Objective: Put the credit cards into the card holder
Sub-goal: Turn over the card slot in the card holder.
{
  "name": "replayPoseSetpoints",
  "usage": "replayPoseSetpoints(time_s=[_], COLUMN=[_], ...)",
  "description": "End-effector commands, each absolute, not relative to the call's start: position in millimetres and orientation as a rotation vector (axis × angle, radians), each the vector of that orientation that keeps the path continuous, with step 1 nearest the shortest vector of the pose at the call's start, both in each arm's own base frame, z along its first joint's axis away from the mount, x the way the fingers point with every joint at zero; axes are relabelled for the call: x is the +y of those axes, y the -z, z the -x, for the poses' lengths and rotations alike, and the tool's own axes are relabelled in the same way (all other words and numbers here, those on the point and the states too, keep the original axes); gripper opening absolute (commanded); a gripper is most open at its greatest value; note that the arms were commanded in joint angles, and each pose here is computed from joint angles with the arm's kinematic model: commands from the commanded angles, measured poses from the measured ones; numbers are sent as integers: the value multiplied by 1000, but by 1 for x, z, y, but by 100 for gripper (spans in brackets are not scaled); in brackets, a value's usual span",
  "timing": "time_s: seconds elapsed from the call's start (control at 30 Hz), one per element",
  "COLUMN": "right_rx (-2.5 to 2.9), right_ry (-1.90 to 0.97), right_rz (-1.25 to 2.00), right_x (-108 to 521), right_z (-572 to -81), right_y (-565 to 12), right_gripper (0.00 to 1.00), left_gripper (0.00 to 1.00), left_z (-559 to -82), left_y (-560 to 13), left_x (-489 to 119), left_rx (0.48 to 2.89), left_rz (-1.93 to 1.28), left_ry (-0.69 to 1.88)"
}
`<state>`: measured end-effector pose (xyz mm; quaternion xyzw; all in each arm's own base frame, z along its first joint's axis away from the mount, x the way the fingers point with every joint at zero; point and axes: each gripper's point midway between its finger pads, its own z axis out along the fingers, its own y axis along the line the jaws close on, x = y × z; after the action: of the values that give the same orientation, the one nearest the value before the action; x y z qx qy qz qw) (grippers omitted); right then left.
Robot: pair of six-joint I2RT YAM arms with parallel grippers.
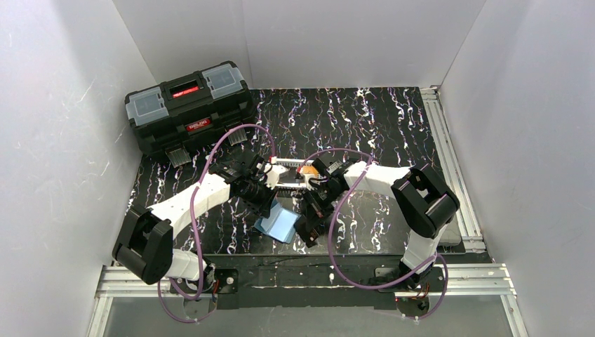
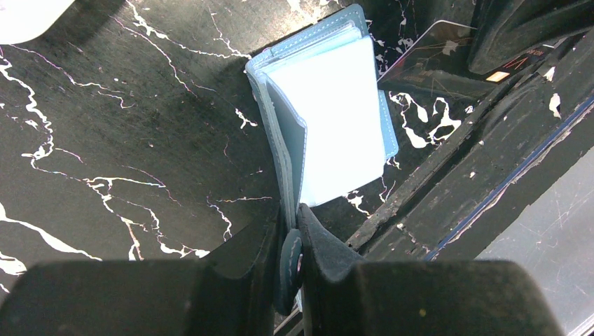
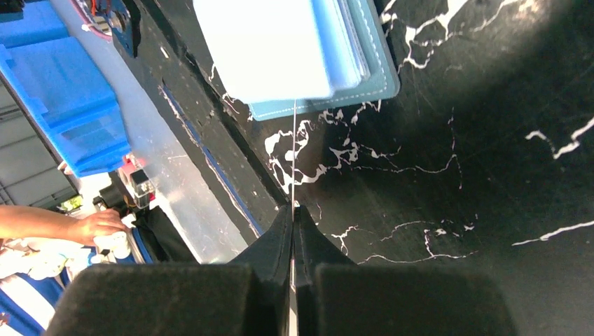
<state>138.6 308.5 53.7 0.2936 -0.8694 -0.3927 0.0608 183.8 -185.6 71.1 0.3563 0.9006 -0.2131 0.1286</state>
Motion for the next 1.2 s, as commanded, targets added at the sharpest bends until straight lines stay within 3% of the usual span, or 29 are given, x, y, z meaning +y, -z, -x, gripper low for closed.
replayPoseSetpoints(time_s=[0.0,1.17], right_rx=[-2616,-2573], right_ry=[1204,1214], right_rz=[-930,-907], right_x=[307,314], right_z=[-134,-135], right_y=[-62,-57], right_gripper=[1,1], left_gripper=[12,12], left_z=[-181,-181], left_y=[-80,-82], left_x=[-191,-191], left_rx=[2602,2599], left_rz=[-1051,-1041], left_ry=[661,666])
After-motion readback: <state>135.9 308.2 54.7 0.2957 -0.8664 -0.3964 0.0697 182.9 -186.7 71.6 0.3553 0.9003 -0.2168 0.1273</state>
